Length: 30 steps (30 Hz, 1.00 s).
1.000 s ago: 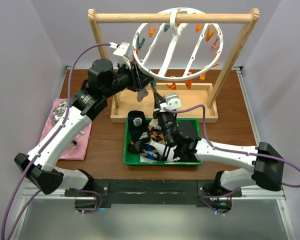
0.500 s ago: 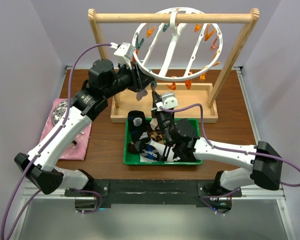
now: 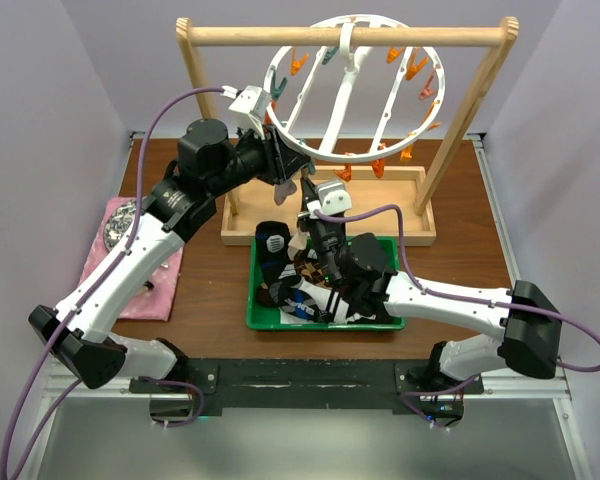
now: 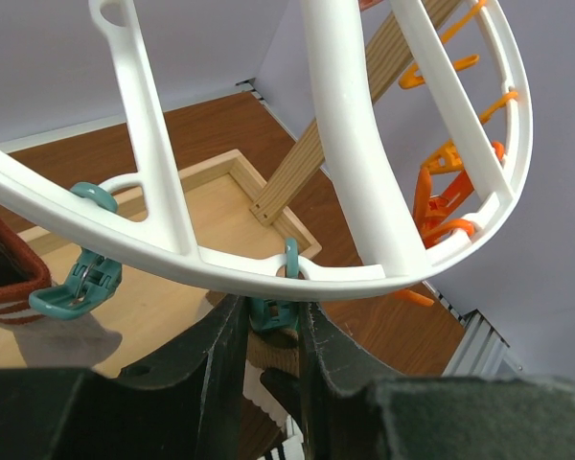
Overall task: Clip the socks to the hanger
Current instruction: Clamp the sock onto the hanger.
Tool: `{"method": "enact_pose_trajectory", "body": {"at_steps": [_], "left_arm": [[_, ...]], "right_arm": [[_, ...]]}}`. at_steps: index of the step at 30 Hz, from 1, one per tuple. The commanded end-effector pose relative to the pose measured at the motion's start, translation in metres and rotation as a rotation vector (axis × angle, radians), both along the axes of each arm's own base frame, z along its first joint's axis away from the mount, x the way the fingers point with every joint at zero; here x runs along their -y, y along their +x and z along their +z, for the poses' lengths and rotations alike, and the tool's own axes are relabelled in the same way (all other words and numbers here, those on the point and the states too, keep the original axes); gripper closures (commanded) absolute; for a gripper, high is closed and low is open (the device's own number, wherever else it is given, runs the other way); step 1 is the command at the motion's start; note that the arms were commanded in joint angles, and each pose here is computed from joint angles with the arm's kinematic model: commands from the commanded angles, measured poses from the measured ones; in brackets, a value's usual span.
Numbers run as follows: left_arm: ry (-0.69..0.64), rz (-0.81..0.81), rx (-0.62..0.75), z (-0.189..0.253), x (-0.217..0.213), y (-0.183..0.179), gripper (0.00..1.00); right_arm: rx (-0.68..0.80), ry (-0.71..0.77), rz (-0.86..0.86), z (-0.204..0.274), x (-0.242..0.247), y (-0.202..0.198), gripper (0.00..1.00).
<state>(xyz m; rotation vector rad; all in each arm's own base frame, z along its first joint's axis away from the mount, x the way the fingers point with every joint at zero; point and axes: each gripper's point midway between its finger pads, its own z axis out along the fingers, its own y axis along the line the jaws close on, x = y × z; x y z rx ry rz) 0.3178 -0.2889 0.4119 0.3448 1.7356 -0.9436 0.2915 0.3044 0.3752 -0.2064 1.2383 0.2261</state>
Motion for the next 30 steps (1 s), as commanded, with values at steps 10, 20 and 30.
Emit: {"method": "enact_pose_trajectory", "body": {"at_steps": [10, 20, 30], "left_arm": [[-0.06, 0.021, 0.109, 0.041, -0.006, -0.002, 0.66], [-0.063, 0.026, 0.118, 0.044, -0.008, -0.005, 0.33], [-0.064, 0.059, 0.128, 0.045, -0.019, 0.001, 0.08]], "right_arm": [[0.037, 0.032, 0.012, 0.023, 0.003, -0.003, 1.0], [0.036, 0.033, 0.013, 0.026, 0.007, -0.004, 1.0], [0.034, 0.022, 0.049, 0.028, -0.003, -0.003, 0.95]]}}
